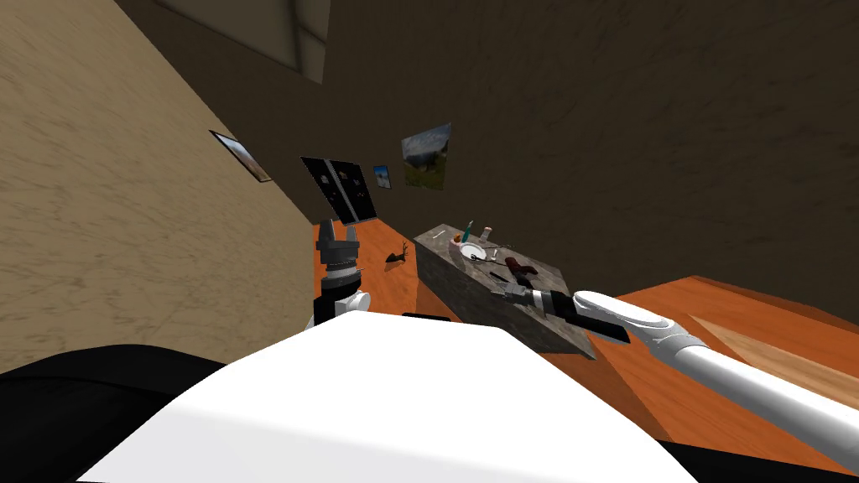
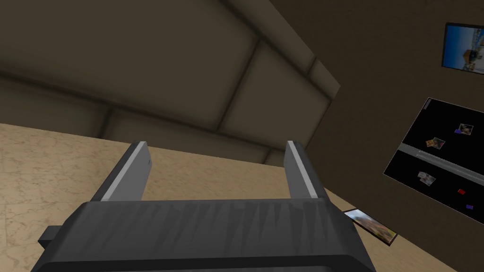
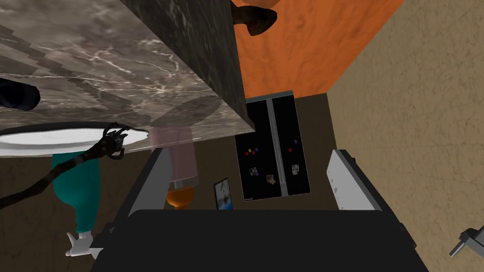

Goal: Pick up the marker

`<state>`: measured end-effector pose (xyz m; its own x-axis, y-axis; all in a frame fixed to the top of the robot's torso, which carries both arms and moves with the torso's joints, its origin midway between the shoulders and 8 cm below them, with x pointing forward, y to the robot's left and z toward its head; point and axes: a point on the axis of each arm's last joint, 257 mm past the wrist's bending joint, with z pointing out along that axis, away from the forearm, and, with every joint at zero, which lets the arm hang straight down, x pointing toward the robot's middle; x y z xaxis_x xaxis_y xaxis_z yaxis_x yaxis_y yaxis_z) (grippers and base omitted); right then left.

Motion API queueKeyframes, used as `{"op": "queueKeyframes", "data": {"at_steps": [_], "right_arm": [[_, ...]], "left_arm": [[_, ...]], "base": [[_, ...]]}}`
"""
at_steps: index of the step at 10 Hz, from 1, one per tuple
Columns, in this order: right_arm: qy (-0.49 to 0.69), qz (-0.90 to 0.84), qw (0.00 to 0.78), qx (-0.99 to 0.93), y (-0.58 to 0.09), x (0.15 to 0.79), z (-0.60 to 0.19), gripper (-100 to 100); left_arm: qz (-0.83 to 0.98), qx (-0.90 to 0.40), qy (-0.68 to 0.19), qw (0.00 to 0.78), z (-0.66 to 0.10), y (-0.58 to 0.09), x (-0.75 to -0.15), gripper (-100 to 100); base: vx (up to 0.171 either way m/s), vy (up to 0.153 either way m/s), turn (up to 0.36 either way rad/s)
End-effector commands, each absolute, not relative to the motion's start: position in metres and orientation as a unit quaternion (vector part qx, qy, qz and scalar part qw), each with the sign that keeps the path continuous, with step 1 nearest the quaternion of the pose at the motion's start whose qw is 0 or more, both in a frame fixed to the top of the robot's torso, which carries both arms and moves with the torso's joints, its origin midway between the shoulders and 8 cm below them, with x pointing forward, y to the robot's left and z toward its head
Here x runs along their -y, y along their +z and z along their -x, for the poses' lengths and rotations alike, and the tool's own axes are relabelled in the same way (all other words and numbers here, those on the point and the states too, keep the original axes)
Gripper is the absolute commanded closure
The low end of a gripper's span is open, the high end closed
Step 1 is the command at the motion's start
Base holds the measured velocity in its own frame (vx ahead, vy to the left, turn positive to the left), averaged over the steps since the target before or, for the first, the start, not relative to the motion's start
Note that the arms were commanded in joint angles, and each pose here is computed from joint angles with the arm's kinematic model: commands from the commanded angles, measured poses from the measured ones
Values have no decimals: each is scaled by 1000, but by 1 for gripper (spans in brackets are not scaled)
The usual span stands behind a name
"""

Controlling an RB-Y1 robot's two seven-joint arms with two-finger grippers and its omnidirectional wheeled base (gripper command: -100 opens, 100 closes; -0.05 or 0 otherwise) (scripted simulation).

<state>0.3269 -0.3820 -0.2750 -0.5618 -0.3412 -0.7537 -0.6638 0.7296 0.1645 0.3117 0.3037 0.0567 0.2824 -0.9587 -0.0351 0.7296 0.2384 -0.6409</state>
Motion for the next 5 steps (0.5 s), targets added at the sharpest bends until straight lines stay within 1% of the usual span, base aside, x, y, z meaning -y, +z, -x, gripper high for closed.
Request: {"op": "queueKeyframes", "data": {"at_steps": [1, 2, 3, 4, 5], "right_arm": [[198, 299, 348, -866, -275, 404, -319, -100], [173, 303, 327, -878, -285, 428, -310, -100], [168, 307, 324, -879, -283, 432, -311, -100], [141, 313, 301, -890, -289, 459, -300, -100], [119, 319, 277, -899, -295, 481, -289, -100]], "left_arm": [[263, -217, -558, 756, -312, 57, -304, 0], [263, -218, -558, 756, -312, 57, -304, 0], [263, -217, -558, 756, -312, 57, -304, 0], [263, -218, -558, 756, -312, 57, -304, 0], [263, -217, -558, 756, -312, 57, -304, 0]], "base": [[64, 28, 82], [61, 27, 166], [45, 20, 88], [50, 32, 170], [72, 29, 276]]}}
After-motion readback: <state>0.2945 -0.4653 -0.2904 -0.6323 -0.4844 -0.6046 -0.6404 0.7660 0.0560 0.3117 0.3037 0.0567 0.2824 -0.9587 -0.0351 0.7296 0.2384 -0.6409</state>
